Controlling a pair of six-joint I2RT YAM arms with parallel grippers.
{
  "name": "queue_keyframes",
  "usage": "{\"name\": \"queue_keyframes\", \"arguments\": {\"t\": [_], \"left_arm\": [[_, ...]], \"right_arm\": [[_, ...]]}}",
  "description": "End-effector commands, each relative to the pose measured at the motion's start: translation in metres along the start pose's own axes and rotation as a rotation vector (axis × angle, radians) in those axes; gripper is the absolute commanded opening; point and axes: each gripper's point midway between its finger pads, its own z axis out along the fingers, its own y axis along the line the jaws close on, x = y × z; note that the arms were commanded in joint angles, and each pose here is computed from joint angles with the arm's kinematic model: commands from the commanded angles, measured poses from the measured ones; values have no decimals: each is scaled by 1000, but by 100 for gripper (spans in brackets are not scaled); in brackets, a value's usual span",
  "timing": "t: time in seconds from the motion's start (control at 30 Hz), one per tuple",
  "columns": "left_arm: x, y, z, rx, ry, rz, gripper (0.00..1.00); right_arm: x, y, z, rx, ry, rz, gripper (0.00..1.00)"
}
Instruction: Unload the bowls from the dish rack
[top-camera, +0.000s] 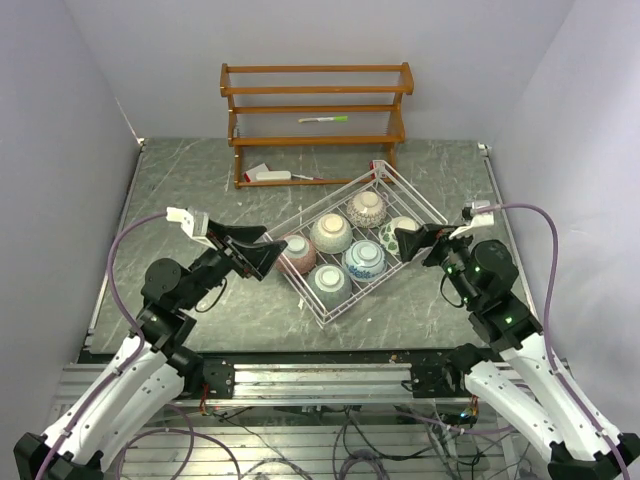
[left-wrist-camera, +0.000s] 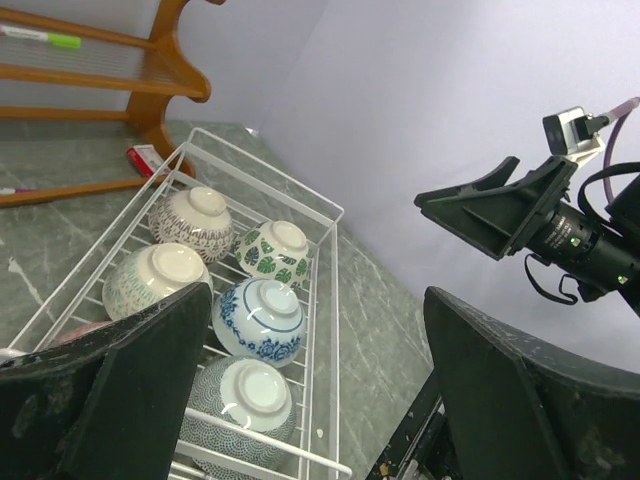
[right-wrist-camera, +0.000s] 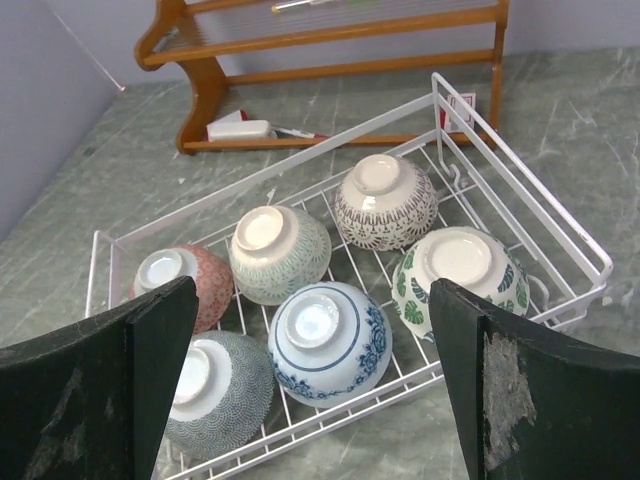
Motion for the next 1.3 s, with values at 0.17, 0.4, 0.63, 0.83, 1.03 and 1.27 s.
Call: {"name": "queue_keyframes", "arguments": {"t": [0.17,0.4,0.63,0.83,1.03,1.27], "left_arm": [[-8,12,-16,-76,-116,-122,98],[1,38,-18,-251,-74,-226,99],[0,44,5,-312,31,-181,94],[-5,59,16,-432,47,-108,98],[17,74,25,-632,139,-2,94],[53,80,17,-924,139,-19,95]], "right_arm": [[-9,-7,-9,31,-48,0,100],[-8,-11,-2,67,-13,-5,100],[9,-6,11,78,104,39,100],[26,-6,34,109,170,61,100],[37,-18,54,165,178,8,96],[21,-49,90,373,185,-125,88]]}}
